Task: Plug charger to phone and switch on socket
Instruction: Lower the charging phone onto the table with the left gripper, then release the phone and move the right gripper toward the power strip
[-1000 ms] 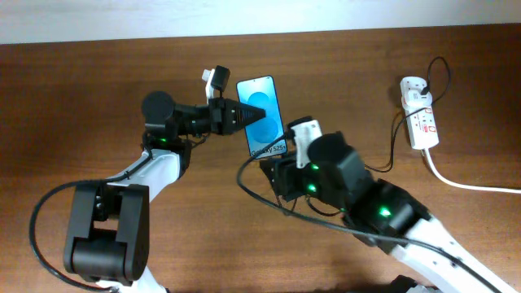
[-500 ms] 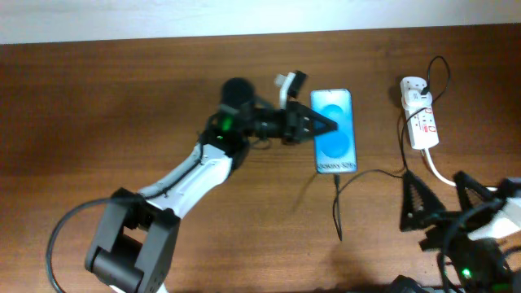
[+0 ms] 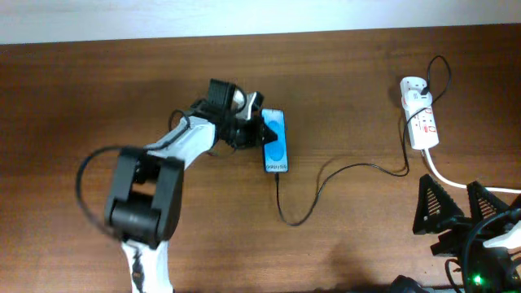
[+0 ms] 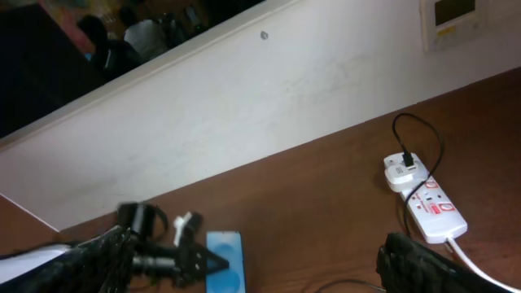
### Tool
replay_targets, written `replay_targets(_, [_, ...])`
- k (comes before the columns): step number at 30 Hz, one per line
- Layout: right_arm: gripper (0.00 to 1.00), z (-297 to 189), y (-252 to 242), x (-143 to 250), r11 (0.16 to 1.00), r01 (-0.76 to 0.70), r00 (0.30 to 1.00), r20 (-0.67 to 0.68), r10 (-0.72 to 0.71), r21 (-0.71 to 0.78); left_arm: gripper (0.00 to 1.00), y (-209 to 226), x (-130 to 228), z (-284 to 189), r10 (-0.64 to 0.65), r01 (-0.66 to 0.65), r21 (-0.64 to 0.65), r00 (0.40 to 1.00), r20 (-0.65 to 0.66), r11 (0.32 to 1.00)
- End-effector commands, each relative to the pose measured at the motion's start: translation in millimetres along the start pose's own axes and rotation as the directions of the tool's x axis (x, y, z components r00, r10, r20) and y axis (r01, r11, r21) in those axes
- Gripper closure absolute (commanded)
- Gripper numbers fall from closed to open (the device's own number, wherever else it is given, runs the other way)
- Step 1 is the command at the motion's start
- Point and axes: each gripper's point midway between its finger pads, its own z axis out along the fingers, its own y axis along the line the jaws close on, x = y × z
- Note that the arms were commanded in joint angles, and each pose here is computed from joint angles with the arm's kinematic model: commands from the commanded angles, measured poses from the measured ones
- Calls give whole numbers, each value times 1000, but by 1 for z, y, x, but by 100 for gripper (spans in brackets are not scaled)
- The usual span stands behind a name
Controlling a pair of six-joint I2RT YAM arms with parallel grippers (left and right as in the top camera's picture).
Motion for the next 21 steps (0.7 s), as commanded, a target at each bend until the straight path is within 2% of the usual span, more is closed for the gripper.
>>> replay_targets(1, [1,6,0,1,1000,3,1000,-7,-2,31,100,2,12,16,63,-56,101,996,-66,993])
replay_targets(6, [1,27,10,14,996,56,996,-70,-51,65,92,13,19,18,84,-79,60,993,-87,995])
replay_targets(7, [1,35,13,19,994,75,993,-95,-67,79,83,24,23,18,57,-57,1,993,-100,998])
replay_targets(8, [1,42,16,25,991,94,990,-117,-84,90,80,35,29,17,29,-36,-64,993,-117,997])
replay_targets(12, [1,63,22,41,981,147,976,-182,-122,126,71,39,35,16,27,-38,-81,990,-138,996])
replay_targets(15, [1,77,24,54,979,109,974,-215,-71,174,56,42,35,16,37,-51,-96,989,-140,994])
replay_targets(21, [1,95,24,76,965,106,960,-276,-37,239,47,49,36,15,29,-48,-137,990,-141,989])
